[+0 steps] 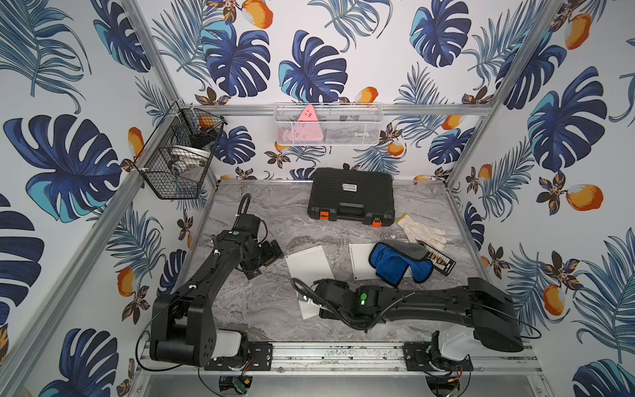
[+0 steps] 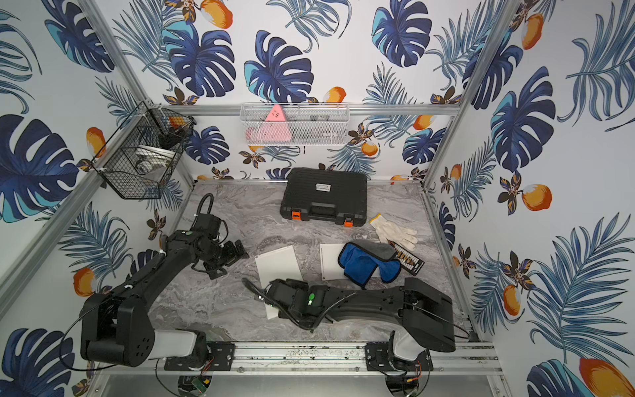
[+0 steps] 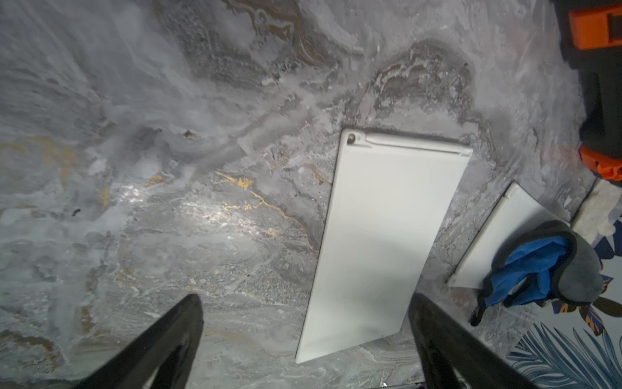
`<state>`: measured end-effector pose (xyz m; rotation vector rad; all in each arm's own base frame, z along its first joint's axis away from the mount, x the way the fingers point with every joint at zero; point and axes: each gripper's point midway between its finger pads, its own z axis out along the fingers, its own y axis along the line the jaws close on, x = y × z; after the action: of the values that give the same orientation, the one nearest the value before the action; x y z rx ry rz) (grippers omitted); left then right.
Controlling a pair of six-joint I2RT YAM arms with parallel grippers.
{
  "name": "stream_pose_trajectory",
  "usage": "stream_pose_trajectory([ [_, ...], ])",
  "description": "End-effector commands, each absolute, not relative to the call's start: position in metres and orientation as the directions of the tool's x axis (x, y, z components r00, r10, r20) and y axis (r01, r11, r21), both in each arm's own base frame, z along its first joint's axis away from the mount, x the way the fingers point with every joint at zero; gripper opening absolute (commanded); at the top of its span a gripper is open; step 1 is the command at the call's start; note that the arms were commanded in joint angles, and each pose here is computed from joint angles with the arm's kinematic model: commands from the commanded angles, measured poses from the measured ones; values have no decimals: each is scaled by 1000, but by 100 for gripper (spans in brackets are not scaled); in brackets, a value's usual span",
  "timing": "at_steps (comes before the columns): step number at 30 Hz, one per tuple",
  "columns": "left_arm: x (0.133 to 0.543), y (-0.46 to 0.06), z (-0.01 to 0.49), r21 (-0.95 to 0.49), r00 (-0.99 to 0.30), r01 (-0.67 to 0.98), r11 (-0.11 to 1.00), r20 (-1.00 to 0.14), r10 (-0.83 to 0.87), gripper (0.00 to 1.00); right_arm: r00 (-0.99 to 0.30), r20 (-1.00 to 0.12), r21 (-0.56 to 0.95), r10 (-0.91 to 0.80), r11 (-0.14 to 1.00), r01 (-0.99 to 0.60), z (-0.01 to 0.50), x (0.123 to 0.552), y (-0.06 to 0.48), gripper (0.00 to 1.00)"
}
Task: Wipe the drawing tablet
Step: Adjust the drawing tablet at the center of the board.
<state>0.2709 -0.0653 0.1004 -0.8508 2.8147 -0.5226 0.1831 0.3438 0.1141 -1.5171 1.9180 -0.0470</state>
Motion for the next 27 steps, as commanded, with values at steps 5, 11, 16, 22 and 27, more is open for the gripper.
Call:
stream_pose_trajectory([
  [5,221,-112,83,-472,-807,-550,689,88,-584,99,-840,-390,153,-377,873,-463,104,283,298,86],
  [11,186,-131,83,-482,-831,-524,702,110,-545,99,-991,-112,372,-72,922,-109,61,323,308,83],
  [16,168,-147,67,-470,-854,-499,728,122,-506,99,-999,-35,389,8,921,-6,35,339,314,83],
  [22,163,-167,49,-461,-881,-456,762,116,-458,99,-999,34,445,-4,896,12,17,340,333,82],
  [27,167,-189,37,-491,-901,-417,764,112,-420,99,-997,68,487,-38,874,0,9,336,353,82],
])
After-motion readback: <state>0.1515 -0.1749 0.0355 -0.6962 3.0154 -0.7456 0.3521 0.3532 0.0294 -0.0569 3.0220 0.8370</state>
